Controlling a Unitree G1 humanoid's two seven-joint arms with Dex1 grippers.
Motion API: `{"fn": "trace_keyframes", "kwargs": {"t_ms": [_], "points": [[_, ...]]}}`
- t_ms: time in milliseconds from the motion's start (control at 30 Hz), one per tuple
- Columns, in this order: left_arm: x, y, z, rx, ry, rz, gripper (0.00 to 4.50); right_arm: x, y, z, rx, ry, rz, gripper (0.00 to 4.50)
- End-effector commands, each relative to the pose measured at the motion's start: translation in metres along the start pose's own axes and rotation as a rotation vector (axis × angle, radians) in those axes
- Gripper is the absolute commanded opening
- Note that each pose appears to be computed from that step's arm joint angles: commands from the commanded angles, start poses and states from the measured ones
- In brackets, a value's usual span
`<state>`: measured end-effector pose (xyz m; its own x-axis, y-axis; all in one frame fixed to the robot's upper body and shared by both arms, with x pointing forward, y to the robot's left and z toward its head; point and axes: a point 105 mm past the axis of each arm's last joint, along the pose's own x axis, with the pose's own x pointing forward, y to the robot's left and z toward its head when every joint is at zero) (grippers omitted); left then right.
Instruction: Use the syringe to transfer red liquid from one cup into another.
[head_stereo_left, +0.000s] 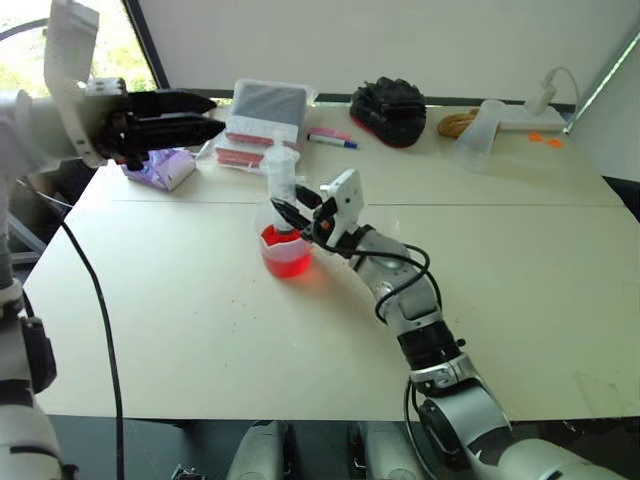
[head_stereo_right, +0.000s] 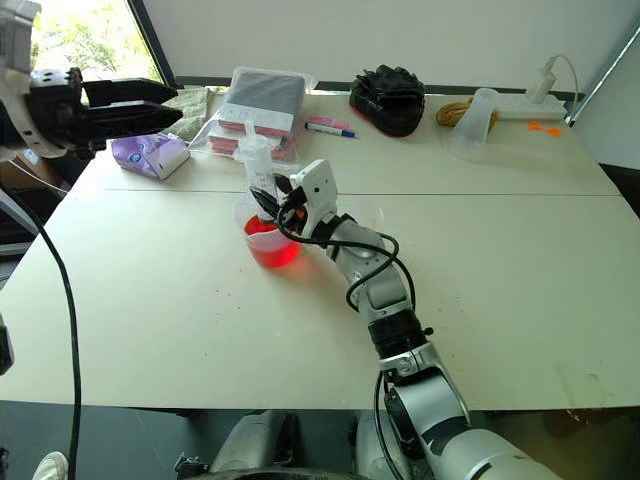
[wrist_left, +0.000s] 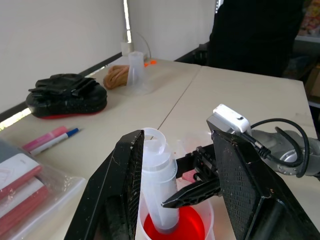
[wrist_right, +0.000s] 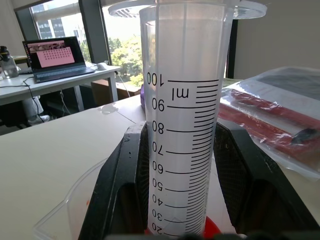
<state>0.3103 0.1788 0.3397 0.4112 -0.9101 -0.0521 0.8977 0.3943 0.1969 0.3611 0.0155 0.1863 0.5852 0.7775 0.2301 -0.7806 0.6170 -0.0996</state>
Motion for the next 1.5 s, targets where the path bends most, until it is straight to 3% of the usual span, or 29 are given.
{"fn": "trace_keyframes", "kwargs": {"t_ms": [33,400,1500], "points": [[0.001,-0.001,0.008,0.032,-0.012,-0.005,2.24,0.001,0.005,0.012,-0.034,-0.051,0.008,1.31],[0.006,0.003,-0.032,-0.002,0.124,0.006,2.24,-0.001,0.004,0.015,-0.050,-0.056,0.001,1.31],[0.062,0.004,-0.047,-0.094,0.041,-0.115,2.24,-0.006,0.011,0.016,-0.067,-0.029,0.031,1.31]]}}
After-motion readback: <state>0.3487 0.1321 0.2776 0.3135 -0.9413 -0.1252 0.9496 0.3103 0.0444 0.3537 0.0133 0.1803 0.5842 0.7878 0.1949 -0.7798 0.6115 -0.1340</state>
